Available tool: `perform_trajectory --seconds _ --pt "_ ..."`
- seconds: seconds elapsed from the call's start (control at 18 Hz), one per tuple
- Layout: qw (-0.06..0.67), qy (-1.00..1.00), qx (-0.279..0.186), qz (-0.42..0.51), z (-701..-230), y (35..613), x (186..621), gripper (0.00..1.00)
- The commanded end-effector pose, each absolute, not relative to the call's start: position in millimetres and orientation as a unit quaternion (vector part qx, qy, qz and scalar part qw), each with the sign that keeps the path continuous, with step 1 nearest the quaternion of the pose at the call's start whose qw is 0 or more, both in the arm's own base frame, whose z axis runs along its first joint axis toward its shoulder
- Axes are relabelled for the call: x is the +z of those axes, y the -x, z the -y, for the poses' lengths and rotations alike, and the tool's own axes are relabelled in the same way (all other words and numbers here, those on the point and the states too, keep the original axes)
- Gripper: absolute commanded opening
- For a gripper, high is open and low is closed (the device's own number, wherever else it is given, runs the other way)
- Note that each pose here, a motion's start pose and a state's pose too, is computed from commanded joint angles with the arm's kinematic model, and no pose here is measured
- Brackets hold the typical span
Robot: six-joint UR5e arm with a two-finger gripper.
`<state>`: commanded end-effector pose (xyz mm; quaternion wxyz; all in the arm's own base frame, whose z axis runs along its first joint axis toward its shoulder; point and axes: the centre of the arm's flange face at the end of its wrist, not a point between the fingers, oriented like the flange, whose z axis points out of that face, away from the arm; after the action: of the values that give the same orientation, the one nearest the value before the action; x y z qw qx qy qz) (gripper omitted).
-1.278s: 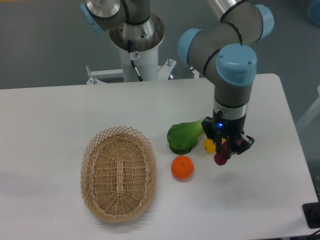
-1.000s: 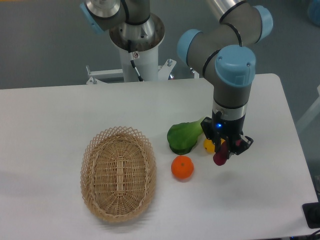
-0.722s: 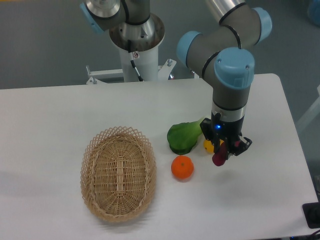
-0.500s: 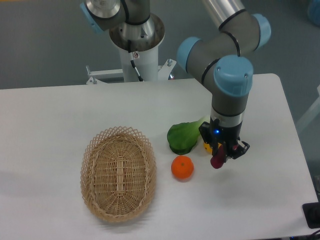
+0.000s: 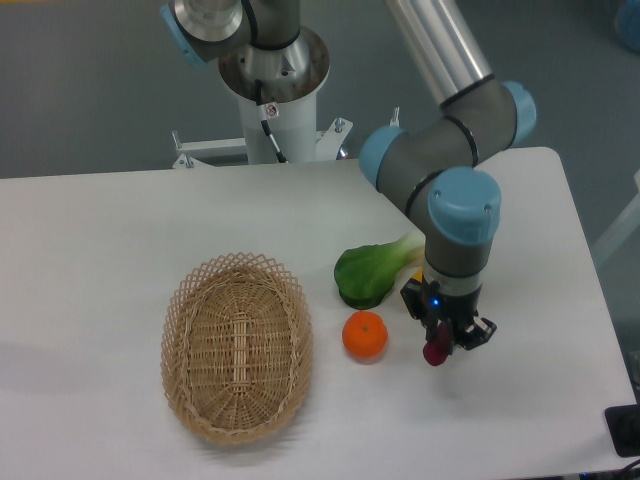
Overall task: Place the sweet potato on the table
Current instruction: 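Lower the held purple sweet potato toward the table with the gripper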
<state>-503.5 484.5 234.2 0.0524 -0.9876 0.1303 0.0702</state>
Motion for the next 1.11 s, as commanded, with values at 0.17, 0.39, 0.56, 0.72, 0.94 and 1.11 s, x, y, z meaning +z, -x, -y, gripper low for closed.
perform_trajectory --seconds 0.17,0.39,0.56,0.72,0.94,1.11 --pt "0.053 0.987 0.073 -0.130 -485.8 505.8 220.9 0.31" --pt "0.048 0.988 0.067 -0.128 -483.8 503.5 209.3 0.34" --pt "0.042 0.988 0.071 -0.128 -479.6 499.6 203.4 0.34" --pt "0.043 0.988 0.074 -0.129 -480.1 500.2 206.8 0.38" --pt "0.045 0.989 0.078 -0.121 -480.6 501.4 212.1 0.94" --pt "0.051 0.988 0.087 -0.120 -482.2 503.2 225.1 1.00"
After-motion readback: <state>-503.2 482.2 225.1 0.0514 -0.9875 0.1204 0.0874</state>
